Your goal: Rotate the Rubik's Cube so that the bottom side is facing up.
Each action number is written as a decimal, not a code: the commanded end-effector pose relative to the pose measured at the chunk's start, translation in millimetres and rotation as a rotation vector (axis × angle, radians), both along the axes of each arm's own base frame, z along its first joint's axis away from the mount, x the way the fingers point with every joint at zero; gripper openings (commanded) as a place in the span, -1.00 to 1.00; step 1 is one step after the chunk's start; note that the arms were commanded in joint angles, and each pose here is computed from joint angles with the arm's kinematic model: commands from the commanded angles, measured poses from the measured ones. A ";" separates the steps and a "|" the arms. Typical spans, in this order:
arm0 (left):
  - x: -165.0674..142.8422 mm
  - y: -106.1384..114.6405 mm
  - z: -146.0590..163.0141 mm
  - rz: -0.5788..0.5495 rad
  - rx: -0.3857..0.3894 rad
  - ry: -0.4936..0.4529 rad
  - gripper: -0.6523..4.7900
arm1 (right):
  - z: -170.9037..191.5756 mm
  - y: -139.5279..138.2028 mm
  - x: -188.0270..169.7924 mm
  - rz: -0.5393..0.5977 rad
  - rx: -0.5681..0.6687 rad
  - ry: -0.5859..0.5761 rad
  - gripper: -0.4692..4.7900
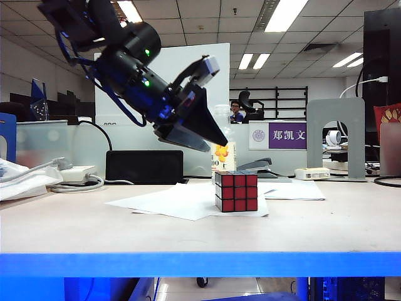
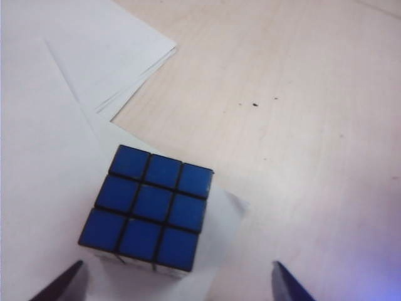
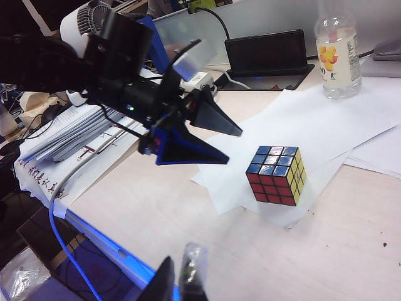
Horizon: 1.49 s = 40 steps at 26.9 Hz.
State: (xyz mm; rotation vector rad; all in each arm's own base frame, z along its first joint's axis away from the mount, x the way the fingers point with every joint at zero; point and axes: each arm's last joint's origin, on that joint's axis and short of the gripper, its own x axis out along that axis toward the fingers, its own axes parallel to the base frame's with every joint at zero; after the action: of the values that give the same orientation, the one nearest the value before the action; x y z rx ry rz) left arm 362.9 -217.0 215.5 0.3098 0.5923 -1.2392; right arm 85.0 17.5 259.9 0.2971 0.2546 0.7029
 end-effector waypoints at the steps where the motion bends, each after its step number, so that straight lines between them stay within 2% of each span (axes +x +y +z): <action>1: 7.7 -4.6 -7.4 -0.008 0.019 0.004 0.64 | 3.2 0.4 -0.3 0.008 -0.003 -0.025 -0.72; 6: 18.7 -10.9 -20.9 -0.029 0.060 0.001 0.64 | 3.2 0.7 -0.4 0.011 -0.002 -0.024 -0.72; 11: 28.1 -14.4 -24.0 -0.027 0.120 -0.056 0.64 | 3.2 2.6 -0.8 0.034 -0.002 -0.024 -0.72; 17: 35.5 -18.7 -26.5 -0.031 0.108 -0.062 0.64 | 3.2 3.3 -0.9 0.042 -0.003 -0.024 -0.72; 24: 35.1 -23.5 -41.4 -0.055 0.109 -0.025 0.64 | 3.1 3.6 -1.0 0.045 -0.002 -0.024 -0.72; 34: 44.8 -28.9 -40.3 -0.049 0.053 -0.133 0.64 | 2.0 3.8 -1.1 0.049 -0.002 -0.015 -0.72; 40: 54.2 -35.6 -44.2 -0.080 0.019 -0.112 0.64 | 1.8 6.0 -1.6 0.076 -0.002 -0.014 -0.72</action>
State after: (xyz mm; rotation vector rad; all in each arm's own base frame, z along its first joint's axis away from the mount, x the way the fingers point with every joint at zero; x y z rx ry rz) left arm 415.4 -250.5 169.0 0.4325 0.5164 -1.2613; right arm 83.8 22.9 259.8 0.2902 0.2664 0.7664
